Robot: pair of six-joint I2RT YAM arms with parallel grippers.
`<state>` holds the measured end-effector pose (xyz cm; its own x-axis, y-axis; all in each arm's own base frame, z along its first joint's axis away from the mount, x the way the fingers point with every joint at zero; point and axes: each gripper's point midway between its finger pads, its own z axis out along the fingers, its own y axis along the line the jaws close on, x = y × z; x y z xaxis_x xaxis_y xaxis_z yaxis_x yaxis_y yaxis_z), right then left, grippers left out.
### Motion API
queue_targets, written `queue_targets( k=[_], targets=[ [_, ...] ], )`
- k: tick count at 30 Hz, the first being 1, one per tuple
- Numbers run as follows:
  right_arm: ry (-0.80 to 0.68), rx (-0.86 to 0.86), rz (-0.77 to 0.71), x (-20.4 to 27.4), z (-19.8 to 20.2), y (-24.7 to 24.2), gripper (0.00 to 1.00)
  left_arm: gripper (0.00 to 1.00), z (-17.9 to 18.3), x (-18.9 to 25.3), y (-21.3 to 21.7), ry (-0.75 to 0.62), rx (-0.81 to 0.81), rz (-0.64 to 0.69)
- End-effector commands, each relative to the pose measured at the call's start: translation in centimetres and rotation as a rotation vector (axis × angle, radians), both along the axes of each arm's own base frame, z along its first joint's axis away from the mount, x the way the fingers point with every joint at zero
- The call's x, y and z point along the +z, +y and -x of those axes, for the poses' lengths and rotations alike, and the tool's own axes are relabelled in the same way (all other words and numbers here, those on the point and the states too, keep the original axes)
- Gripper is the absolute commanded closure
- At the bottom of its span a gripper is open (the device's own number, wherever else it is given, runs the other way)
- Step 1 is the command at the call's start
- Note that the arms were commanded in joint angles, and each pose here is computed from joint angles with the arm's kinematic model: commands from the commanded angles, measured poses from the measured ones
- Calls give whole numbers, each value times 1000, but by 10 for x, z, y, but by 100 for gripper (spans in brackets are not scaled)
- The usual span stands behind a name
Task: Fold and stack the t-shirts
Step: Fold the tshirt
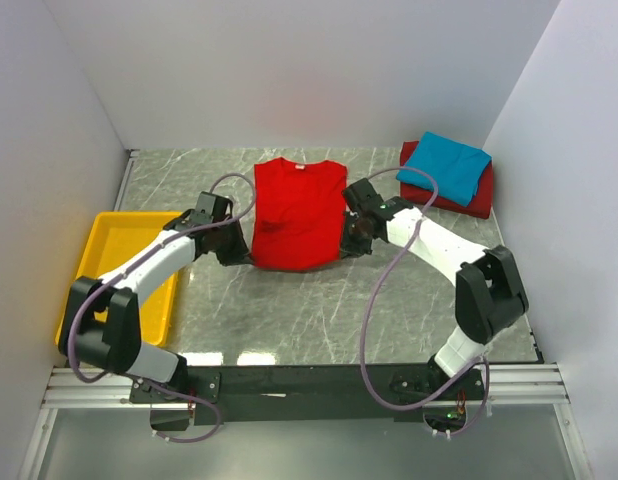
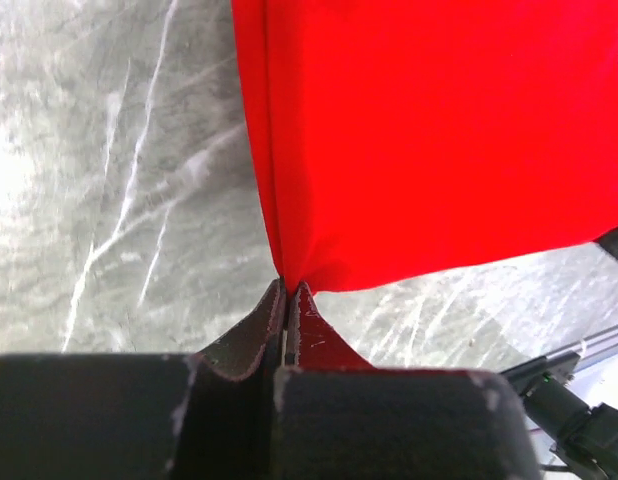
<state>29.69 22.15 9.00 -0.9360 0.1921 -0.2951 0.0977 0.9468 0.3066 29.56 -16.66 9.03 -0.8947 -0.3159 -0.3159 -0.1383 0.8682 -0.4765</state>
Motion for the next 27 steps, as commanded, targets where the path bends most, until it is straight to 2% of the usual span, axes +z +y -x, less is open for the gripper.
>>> queue_targets(
  k=[1,11,15,21,27],
  targets=[
    [-71,-12,-5,36,-1,-4,100,100,9,18,0,-10,5,15],
    [-85,13,45,49,37,-18,100,100,52,32,7,4,29,75],
    [-86,19,59,51,56,-21,100,100,78,32,5,51,-2,116],
    [-72,13,52,56,95,-26,100,100,115,45,12,82,-19,124],
    [-69,1,0,74,139,-31,100,100,153,69,14,95,-24,185]
  ],
)
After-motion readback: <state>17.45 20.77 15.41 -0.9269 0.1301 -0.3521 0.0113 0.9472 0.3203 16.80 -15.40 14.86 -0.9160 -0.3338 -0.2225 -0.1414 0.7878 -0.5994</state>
